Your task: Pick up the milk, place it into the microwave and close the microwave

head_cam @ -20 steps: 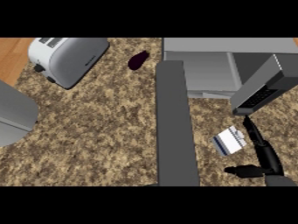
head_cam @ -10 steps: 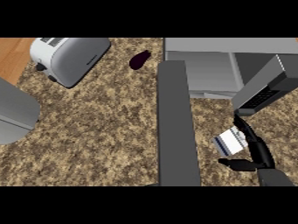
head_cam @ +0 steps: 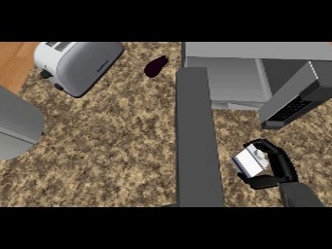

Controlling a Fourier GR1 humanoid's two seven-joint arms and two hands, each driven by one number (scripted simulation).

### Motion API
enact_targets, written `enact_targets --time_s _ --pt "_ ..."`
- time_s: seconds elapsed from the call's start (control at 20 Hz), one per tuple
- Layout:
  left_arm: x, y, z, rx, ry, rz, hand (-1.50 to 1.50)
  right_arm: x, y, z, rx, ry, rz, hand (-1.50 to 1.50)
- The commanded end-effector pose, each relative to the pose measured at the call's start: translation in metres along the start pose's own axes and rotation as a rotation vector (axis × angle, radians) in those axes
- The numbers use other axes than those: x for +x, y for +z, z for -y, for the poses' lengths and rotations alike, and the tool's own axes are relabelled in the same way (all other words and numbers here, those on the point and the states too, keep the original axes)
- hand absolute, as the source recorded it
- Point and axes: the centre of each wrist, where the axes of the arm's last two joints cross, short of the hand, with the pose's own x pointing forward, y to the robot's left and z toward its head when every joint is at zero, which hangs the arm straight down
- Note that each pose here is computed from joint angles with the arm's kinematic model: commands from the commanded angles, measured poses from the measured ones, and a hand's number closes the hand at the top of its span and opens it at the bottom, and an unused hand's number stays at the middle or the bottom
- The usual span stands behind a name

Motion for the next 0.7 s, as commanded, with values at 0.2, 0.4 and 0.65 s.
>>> enact_targets --time_s 0.2,0.4,0.65 --pt "0.009 -0.007 0.004 -0.017 0.012 0.015 -1.5 -0.006 -0.003 -0.049 -0.169 -0.027 0.099 1.5" --pt "0.003 -0.006 -0.003 -0.006 0.026 0.014 -1.5 -0.001 -0.014 -0.041 -0.171 -0.084 0.135 1.5" --pt "0.008 0.009 -0.007 -0.011 0.037 0.011 -1.5 0.01 -0.037 -0.04 -0.146 -0.081 0.162 1.5"
